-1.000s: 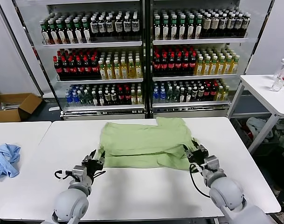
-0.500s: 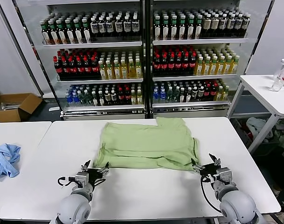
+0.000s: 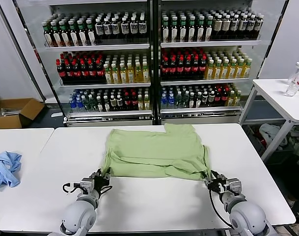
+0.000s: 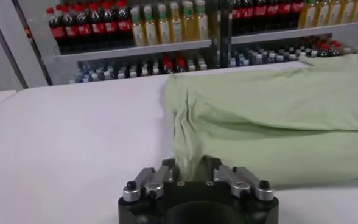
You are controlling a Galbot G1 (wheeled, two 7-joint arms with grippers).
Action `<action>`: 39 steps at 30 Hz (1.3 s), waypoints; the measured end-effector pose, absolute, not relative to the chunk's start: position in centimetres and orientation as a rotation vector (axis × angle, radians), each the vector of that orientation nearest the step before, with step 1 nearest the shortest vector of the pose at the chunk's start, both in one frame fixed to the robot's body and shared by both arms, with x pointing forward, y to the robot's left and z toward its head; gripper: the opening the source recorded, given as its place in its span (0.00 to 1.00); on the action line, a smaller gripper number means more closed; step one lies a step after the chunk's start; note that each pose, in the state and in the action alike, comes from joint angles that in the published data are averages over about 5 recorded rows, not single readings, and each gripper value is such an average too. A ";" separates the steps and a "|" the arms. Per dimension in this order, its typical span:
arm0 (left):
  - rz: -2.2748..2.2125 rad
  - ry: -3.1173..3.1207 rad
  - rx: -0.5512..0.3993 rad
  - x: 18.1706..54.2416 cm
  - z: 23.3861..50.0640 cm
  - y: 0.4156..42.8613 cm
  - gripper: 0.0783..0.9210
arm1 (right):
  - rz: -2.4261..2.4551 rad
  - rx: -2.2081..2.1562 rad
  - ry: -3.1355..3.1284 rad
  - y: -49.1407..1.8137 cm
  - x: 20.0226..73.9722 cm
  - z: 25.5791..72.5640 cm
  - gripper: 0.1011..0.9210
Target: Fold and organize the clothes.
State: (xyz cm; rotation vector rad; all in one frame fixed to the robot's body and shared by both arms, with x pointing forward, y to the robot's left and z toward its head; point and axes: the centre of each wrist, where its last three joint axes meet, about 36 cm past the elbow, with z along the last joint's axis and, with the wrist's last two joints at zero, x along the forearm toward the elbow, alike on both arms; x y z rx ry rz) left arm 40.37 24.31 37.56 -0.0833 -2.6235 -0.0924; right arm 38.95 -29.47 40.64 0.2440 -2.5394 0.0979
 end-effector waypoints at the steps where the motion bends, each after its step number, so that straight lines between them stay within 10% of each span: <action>1: -0.085 -2.621 -0.085 40.3 37.6 24.4 0.18 | 0.095 0.251 -2.537 -29.5 38.9 40.6 0.19; 8: -0.037 -2.620 -0.088 39.6 37.9 25.1 0.02 | 0.090 0.308 -2.526 -29.9 37.9 41.0 0.04; 25: 0.013 -2.623 -0.070 28.7 41.4 24.3 0.01 | 0.210 0.420 -2.528 -29.9 30.5 43.8 0.05; 39: -0.029 -2.661 -0.053 25.8 44.9 25.0 0.36 | 0.194 0.334 -2.778 -29.7 34.1 46.7 0.50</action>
